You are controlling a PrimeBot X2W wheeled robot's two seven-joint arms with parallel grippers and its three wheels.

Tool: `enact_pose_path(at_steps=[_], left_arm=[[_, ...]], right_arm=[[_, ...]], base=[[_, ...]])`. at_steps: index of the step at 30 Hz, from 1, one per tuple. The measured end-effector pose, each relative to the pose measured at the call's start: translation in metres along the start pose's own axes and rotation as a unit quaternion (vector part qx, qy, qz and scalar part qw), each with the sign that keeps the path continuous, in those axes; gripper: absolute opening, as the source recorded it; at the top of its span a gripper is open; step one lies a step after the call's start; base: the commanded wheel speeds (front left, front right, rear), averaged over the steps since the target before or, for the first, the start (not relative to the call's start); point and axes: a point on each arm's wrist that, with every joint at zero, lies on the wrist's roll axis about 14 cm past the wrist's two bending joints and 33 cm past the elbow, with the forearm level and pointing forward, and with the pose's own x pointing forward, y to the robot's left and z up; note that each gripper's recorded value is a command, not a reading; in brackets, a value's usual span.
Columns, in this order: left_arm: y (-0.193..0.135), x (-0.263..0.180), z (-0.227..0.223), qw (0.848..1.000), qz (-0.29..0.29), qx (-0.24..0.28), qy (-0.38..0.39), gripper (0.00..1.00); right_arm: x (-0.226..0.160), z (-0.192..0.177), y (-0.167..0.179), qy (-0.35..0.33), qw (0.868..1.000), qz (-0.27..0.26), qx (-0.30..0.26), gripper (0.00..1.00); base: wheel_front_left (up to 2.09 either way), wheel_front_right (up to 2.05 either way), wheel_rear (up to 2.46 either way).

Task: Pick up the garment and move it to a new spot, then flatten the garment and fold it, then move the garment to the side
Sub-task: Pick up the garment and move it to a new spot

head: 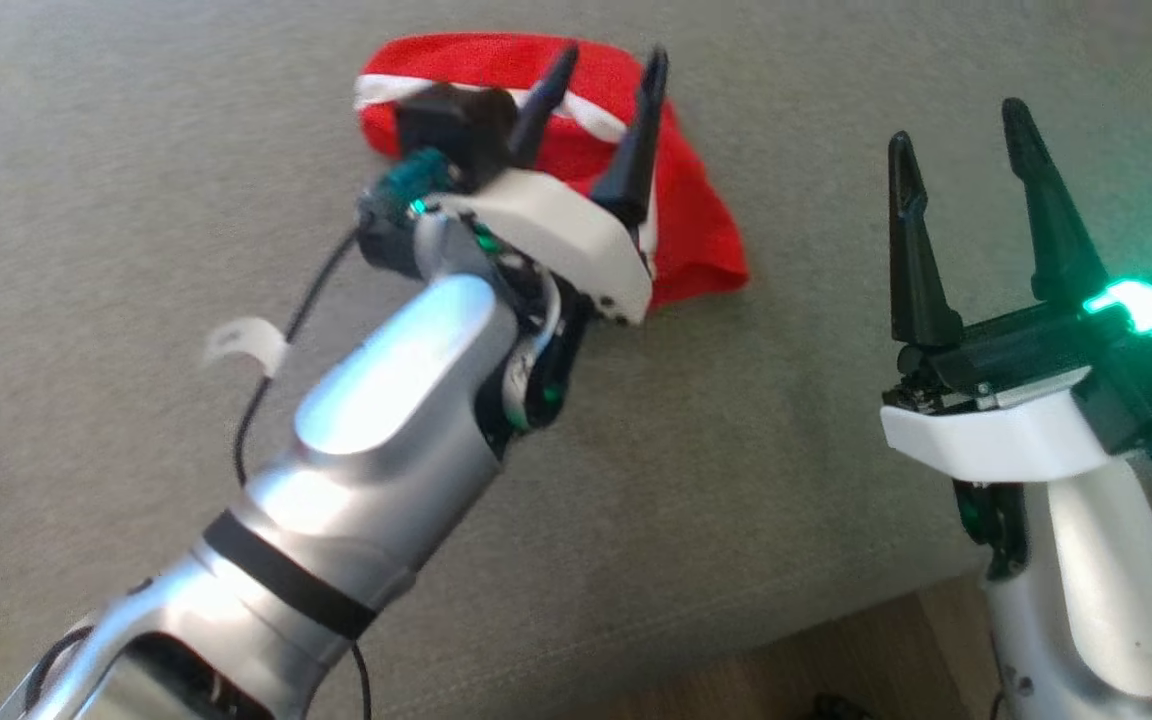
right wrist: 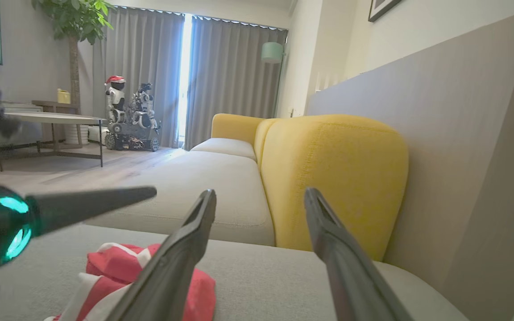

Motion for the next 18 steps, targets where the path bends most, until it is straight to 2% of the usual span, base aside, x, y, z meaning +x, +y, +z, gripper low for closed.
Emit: enact_pose_path(at_steps=[3,8,12,18], left_arm=[[0.015,-0.005,0.037,0.998,0.025,0.017,-0.050,1.00],[0.046,-0.036,0.077,0.989,0.068,0.084,-0.105,1.00],[0.086,-0.085,0.078,0.978,0.128,0.123,-0.106,1.00],[0.122,-0.171,0.050,0.966,0.212,0.126,-0.077,1.00]], right_arm=[[0.003,-0.001,0.012,-0.001,1.000,0.017,0.002,1.00],[-0.004,-0.010,0.030,0.013,0.999,0.035,0.013,1.00],[-0.011,-0.012,0.043,0.020,0.998,0.051,0.022,1.00],[-0.021,-0.012,0.061,0.025,0.997,0.071,0.036,1.00]], base=[[0.00,0.00,0.00],[0.00,0.00,0.00],[0.00,0.00,0.00],[0.00,0.00,0.00]])
